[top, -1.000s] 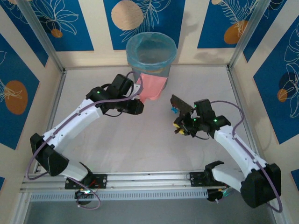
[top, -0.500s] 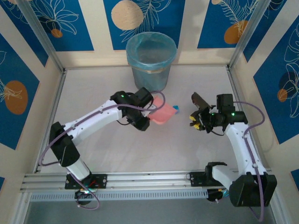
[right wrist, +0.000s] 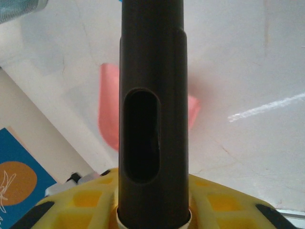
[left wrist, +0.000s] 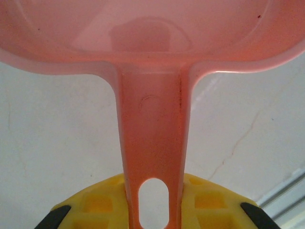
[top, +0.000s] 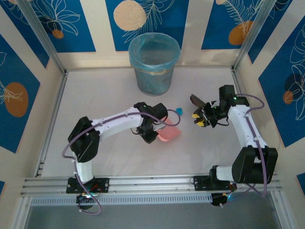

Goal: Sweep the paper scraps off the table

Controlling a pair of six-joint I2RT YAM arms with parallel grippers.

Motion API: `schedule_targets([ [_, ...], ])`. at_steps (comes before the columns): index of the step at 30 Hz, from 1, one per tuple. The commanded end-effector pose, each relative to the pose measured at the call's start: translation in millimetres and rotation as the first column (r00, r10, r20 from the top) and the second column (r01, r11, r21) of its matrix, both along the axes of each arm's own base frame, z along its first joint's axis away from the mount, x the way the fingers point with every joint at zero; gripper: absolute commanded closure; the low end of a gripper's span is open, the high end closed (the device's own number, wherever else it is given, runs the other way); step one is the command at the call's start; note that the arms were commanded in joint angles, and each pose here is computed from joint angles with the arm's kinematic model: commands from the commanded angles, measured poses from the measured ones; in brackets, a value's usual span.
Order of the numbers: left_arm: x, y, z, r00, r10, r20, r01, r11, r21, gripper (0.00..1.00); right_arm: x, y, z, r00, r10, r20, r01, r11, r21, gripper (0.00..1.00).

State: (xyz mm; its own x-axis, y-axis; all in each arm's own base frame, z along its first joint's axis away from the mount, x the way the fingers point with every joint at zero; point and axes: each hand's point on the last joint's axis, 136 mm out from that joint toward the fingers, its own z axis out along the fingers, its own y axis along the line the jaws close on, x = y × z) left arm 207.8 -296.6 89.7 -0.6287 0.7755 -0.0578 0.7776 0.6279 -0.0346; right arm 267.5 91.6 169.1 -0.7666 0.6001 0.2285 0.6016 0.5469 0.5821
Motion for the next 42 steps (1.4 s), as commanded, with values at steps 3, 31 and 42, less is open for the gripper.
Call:
schedule_targets([
  [3,11,-12,-16,1.0,0.006,0.014,-0.006,1.0,0.0,1.0,13,31,15,0.996,0.092,0.011,-0.093,0.991,0.101,1.0],
  [31,61,-20,-50,0.985,0.161,0.063,-0.16,0.987,-0.014,1.0,-51,110,22,0.953,0.286,-0.1,-0.235,0.906,0.351,1.0],
  [42,68,-23,-47,0.979,0.17,0.113,-0.164,0.985,-0.059,1.0,-63,91,44,0.984,0.158,-0.076,-0.115,0.907,0.406,1.0],
])
